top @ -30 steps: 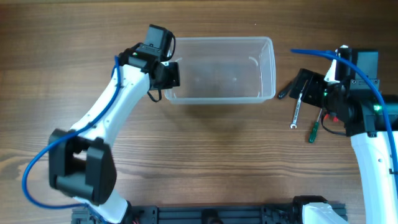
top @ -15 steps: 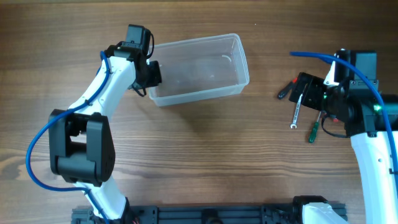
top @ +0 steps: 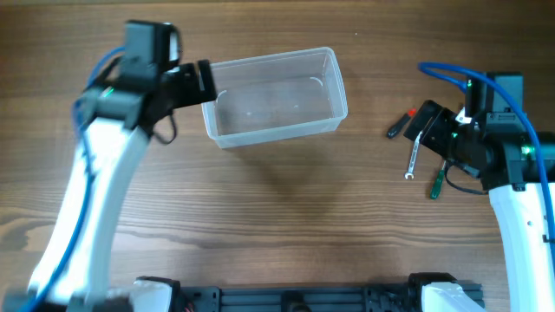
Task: Pack container
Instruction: 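Drag the clear container with the left gripper to table center, then reach the right gripper to the orange-black pliers and grasp them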
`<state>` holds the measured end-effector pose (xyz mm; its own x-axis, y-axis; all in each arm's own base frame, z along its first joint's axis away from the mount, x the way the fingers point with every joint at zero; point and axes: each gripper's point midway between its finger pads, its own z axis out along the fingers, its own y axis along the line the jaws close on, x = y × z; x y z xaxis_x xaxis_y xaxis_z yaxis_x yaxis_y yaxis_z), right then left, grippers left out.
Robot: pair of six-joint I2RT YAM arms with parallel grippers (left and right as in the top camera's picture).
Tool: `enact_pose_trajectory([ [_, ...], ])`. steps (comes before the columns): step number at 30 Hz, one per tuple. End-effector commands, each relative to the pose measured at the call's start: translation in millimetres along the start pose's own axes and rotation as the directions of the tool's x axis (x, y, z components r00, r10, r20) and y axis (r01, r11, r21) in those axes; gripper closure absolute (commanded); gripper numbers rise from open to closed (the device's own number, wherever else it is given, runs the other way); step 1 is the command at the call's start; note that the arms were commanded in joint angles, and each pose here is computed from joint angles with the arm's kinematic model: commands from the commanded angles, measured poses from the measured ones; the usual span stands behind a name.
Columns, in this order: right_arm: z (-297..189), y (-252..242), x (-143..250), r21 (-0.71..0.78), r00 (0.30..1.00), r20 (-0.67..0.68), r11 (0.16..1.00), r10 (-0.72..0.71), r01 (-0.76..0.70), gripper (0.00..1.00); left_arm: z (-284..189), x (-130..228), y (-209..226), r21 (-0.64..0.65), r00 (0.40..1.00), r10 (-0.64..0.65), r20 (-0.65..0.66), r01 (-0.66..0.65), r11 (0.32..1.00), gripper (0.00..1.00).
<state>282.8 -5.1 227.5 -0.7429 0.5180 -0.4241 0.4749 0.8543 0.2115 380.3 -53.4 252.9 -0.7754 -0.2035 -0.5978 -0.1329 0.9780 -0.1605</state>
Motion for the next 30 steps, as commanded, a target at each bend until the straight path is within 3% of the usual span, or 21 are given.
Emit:
enact_pose_trajectory([
  [1,-21.7,-1.5,-35.7,0.024,0.987,0.161,0.999,0.03,-0.034,0.0,-40.9,-1.7,40.8,-0.067,0.987,-0.154,0.051,0.157,0.985,0.0],
  [3,-35.7,-9.1,-56.1,0.049,0.976,0.218,0.998,0.024,-0.035,0.0,-44.0,7.9,62.3,-0.117,0.981,-0.195,0.017,0.195,0.974,0.0],
  [6,-48.2,-63.1,-83.2,0.131,0.955,0.243,0.969,0.171,-0.207,0.0,-39.6,18.8,87.0,-0.182,0.968,-0.249,-0.032,0.24,0.954,0.0],
  [9,-30.1,-122.5,-94.2,0.199,0.934,0.203,0.922,0.294,-0.333,0.0,-38.6,19.1,89.3,-0.188,0.966,-0.255,-0.035,0.244,0.951,0.0],
  [13,14.6,-178.9,-97.0,0.317,0.921,0.107,0.865,0.375,-0.389,0.0,-38.6,19.4,89.2,-0.188,0.966,-0.255,-0.036,0.244,0.951,0.0],
  [18,82.5,-214.0,-79.7,0.367,0.911,-0.111,0.869,0.396,-0.333,0.0,-38.7,20.8,89.4,-0.19,0.966,-0.255,-0.041,0.243,0.951,0.0],
  [22,112.7,-248.3,-74.2,0.38,0.913,-0.146,0.873,0.382,-0.305,0.0,-38.8,21.1,89.5,-0.191,0.966,-0.255,-0.043,0.243,0.951,0.0],
  [30,163.6,-257.6,-58.8,0.325,0.954,-0.133,0.921,0.268,-0.214,0.0,-38.8,21.2,89.4,-0.19,0.966,-0.256,-0.043,0.244,0.951,0.0],
])
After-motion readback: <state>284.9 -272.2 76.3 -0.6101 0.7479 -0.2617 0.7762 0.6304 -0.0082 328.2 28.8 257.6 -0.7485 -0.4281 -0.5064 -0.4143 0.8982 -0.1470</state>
